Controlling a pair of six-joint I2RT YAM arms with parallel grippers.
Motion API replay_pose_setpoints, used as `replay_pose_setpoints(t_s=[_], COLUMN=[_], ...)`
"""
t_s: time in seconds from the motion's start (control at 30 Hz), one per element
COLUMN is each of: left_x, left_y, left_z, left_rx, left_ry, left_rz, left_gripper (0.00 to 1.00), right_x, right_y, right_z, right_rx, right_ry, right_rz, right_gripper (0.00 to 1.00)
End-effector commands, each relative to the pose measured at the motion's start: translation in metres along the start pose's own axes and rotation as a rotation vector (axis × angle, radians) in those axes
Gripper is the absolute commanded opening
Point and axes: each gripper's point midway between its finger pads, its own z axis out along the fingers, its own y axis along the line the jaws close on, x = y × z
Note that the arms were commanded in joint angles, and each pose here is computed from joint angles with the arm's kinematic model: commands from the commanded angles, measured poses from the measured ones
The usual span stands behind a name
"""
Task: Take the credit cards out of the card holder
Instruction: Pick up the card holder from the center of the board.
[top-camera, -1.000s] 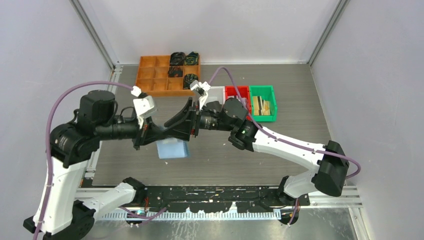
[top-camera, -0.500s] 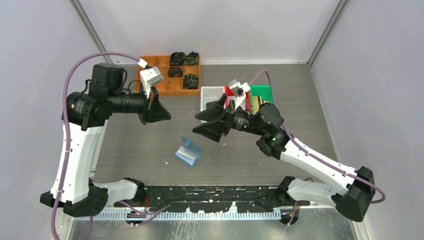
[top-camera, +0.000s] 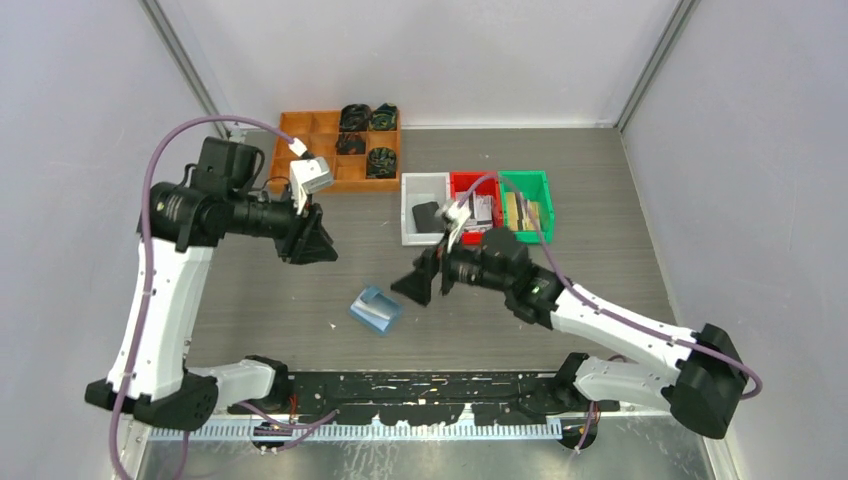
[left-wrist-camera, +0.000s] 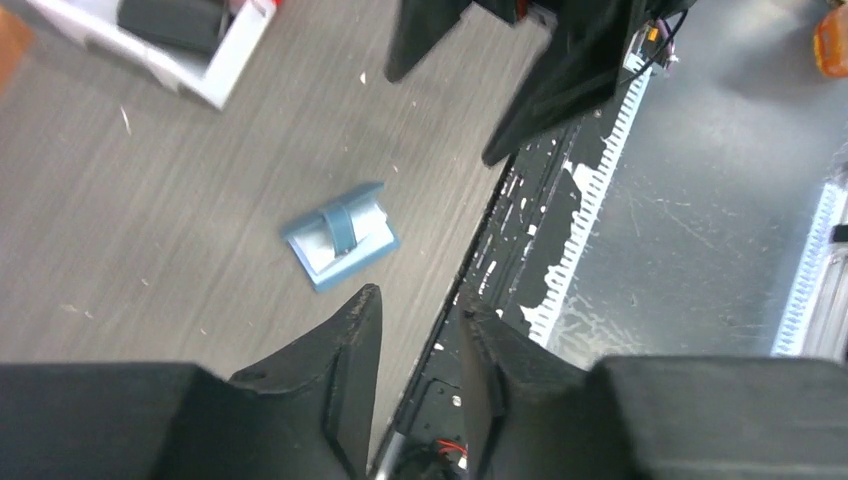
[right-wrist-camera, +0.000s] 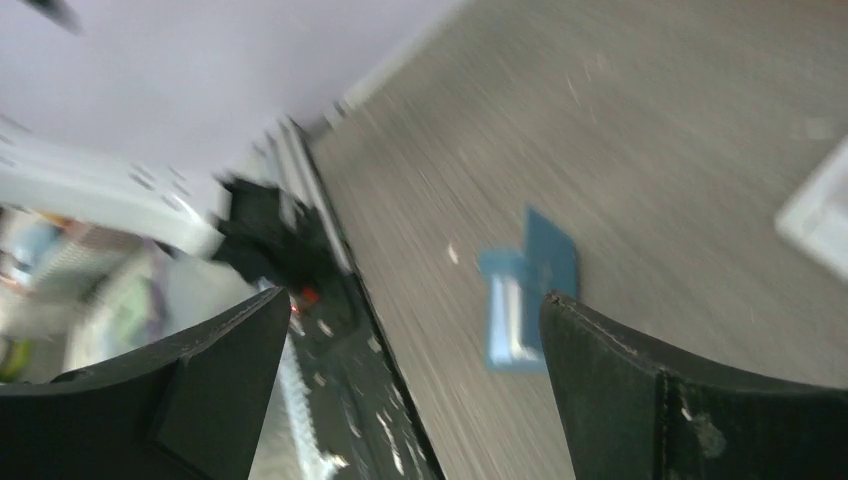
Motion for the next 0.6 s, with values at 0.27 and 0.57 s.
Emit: replay_pose_setpoints(t_s=[0.27,0.57], left_x=[0.062,0.071], left_y=[0.057,0.054], left_z=[0.010,0.008], left_rx=[0.024,0.060], left_ry=[0.164,0.150], left_rz=[-0.074,-0.113], left_gripper=[0.45,0.45], right_x=[0.145,0.158], right_y=[-0.065,-0.103], right_z=[0.044,0.082], right_rx=[0.221,0.387], right_ry=[0.291,0.289], right_rz=[-0.186,-0.348], right_gripper=[0.99,0.99])
